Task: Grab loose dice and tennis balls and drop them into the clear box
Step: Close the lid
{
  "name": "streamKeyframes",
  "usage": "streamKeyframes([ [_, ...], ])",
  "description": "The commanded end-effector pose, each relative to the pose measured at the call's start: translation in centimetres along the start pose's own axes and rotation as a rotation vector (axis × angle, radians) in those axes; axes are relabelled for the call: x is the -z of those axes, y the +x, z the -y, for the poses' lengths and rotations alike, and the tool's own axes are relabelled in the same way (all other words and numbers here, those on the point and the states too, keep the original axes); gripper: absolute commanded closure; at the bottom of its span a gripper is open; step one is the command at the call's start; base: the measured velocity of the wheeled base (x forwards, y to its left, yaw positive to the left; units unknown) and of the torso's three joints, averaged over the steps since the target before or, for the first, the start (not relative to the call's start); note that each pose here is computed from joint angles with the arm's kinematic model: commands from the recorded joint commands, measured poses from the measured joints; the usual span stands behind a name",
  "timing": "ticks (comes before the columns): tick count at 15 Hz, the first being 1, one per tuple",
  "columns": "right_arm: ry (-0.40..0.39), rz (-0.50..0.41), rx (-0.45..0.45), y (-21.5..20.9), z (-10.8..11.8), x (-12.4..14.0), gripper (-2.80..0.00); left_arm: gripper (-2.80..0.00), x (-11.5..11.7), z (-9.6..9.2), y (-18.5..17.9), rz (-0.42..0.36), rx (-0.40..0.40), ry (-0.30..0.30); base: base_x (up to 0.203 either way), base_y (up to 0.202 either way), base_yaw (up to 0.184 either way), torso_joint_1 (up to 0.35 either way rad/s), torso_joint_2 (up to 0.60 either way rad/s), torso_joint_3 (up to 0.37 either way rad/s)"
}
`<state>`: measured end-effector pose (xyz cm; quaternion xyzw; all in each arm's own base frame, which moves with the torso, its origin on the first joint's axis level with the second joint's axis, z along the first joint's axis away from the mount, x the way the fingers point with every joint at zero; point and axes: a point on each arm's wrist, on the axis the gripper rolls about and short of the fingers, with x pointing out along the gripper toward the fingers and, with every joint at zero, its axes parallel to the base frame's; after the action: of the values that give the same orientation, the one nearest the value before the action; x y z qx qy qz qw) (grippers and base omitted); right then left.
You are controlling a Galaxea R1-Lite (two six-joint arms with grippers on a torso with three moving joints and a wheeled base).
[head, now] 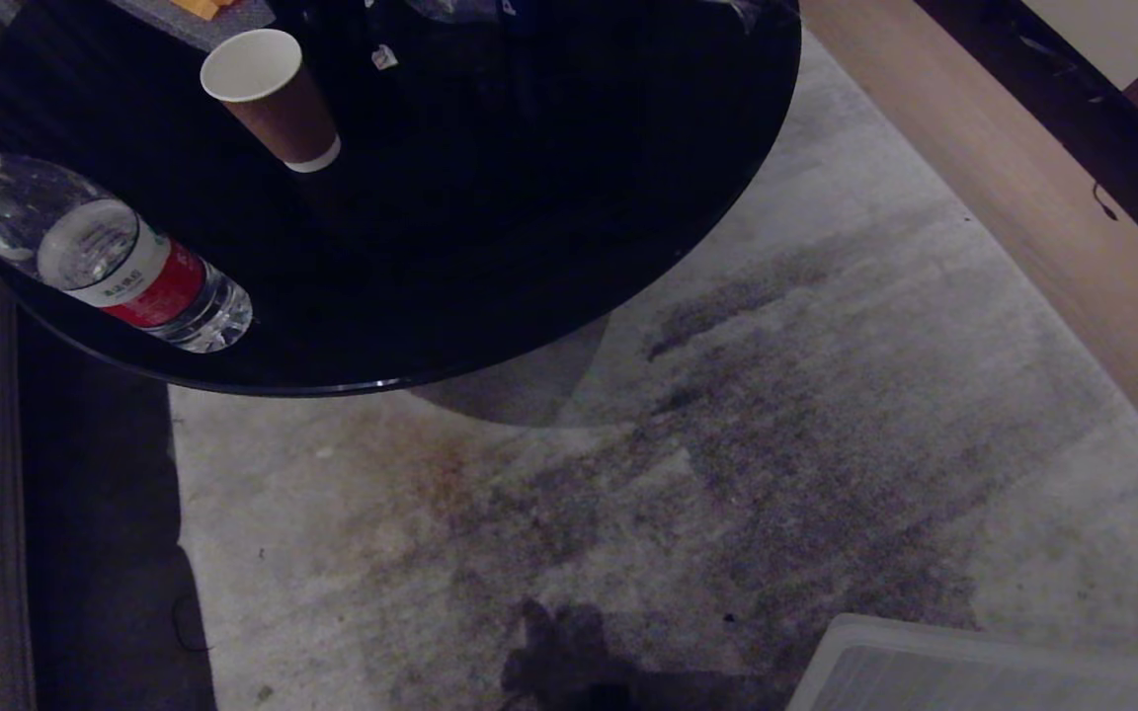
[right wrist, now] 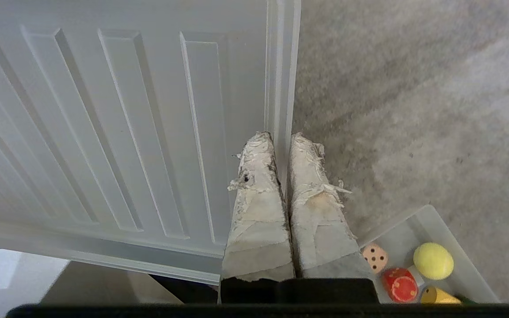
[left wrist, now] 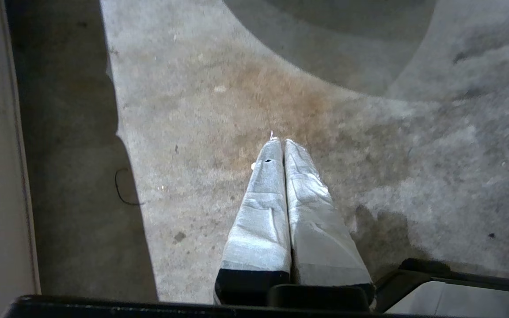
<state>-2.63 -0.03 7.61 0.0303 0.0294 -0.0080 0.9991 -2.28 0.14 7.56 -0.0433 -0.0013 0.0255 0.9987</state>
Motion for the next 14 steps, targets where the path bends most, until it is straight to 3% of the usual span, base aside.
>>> streamKeyframes([
  [1, -0.001, -0.002, 0.001, 0.01, 0.00, 0.00, 0.00, 0.00, 0.03, 0.00, 0.02, -0.002, -0.001, -0.002, 0.000, 0.000, 0.000, 0.002, 0.00, 0.201],
  [14, 0.000, -0.002, 0.001, 0.01, 0.00, 0.00, 0.00, 0.00, 0.03, 0.00, 0.02, -0.002, -0.001, 0.001, 0.000, 0.000, 0.000, 0.002, 0.00, 0.191],
])
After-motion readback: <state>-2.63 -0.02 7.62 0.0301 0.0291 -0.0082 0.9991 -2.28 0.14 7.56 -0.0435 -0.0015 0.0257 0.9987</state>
